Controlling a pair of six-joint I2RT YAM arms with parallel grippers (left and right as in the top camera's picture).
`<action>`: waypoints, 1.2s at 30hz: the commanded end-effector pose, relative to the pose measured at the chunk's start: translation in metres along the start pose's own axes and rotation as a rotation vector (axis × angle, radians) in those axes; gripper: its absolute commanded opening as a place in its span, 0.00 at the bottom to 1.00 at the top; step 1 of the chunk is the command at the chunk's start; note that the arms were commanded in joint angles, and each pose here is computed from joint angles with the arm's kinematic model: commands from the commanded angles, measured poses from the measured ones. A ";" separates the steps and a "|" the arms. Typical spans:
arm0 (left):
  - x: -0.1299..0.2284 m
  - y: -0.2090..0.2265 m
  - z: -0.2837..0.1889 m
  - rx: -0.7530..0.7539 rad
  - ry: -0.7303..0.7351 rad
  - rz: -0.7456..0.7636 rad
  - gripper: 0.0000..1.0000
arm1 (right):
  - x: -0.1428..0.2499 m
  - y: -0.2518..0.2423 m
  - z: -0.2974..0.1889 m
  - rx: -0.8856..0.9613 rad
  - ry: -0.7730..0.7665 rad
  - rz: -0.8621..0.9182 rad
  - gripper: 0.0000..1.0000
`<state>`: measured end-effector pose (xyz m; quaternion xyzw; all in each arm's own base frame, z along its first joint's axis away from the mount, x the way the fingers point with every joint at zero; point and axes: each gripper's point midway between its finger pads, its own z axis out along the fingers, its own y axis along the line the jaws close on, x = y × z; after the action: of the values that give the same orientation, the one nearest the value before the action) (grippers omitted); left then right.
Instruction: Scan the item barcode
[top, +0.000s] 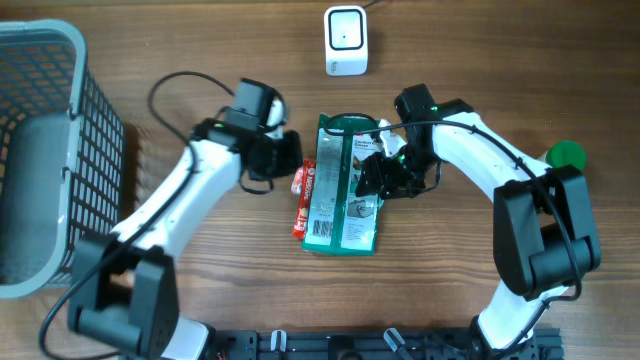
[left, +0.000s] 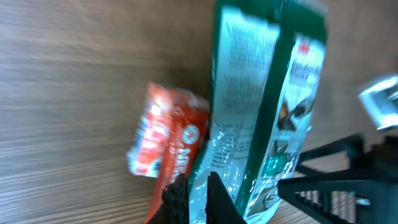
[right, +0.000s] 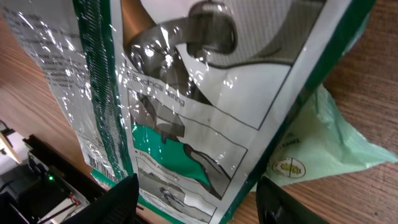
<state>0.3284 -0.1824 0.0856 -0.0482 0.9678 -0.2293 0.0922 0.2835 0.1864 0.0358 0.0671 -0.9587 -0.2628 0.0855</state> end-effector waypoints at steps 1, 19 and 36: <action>0.018 -0.006 0.025 -0.034 0.070 0.001 0.04 | 0.001 0.007 0.001 -0.027 0.000 -0.012 0.61; 0.040 0.006 0.068 -0.098 0.176 0.004 0.04 | -0.002 0.037 0.006 -0.242 -0.028 -0.127 0.40; 0.040 0.006 0.068 -0.098 0.176 0.005 0.04 | 0.004 0.065 -0.012 -0.378 -0.034 -0.154 0.41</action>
<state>0.3022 -0.2103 0.0234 -0.0266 0.9814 -0.1899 0.0099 0.2781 0.2274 0.0606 0.0956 -0.8990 -0.4198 0.0799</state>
